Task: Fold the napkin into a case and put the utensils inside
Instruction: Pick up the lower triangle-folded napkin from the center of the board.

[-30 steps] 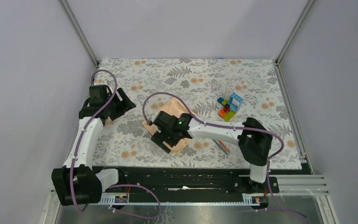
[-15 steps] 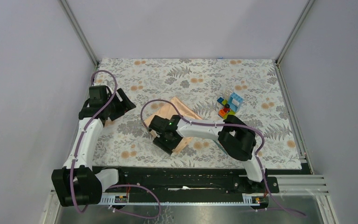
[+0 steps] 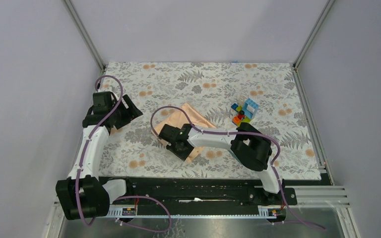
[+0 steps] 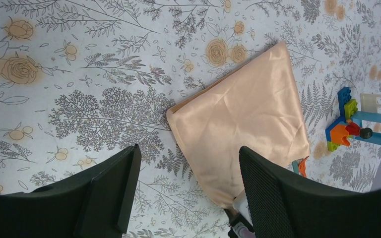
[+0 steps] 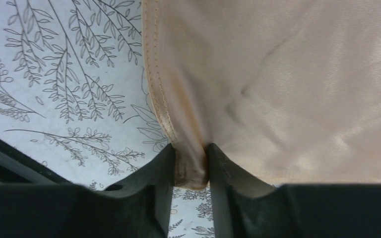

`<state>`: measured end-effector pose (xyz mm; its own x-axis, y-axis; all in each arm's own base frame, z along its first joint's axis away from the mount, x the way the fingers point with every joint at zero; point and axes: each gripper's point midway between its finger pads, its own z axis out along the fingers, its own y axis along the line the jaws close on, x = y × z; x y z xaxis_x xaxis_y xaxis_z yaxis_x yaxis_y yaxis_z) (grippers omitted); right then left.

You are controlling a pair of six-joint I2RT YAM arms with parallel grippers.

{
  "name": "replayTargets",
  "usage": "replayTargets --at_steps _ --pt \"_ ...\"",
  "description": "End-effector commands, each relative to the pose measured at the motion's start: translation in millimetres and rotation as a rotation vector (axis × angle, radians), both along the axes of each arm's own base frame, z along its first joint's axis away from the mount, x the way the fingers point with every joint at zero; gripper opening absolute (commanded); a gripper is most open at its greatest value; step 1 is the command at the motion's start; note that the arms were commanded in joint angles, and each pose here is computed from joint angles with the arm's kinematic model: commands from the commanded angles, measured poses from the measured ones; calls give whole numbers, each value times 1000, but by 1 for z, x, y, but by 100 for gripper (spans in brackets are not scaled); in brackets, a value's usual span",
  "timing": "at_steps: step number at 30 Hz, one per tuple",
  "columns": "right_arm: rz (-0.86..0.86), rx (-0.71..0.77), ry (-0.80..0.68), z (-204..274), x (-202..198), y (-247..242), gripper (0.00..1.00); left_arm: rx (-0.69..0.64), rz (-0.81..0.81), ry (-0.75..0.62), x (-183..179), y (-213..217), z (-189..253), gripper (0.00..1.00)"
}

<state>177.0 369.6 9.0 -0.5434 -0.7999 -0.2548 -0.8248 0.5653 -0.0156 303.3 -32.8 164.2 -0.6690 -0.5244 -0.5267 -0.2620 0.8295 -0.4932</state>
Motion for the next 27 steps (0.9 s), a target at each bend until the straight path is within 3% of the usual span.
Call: replayTargets --at_steps 1,8,13,21,27 --pt "-2 -113 -72 -44 -3 -18 31 16 -13 -46 4 4 7 78" --pt "-14 -36 -189 -15 14 6 0 29 7 -24 -3 12 -2 79" --pt "-2 97 -159 20 11 30 0 -49 5 0 -12 3 -14 81" --pt "-34 380 32 66 -12 57 0 -524 158 -14 -25 -18 -52 91" --pt "-84 500 107 86 -9 66 0 -587 221 0 -25 -18 -68 97"
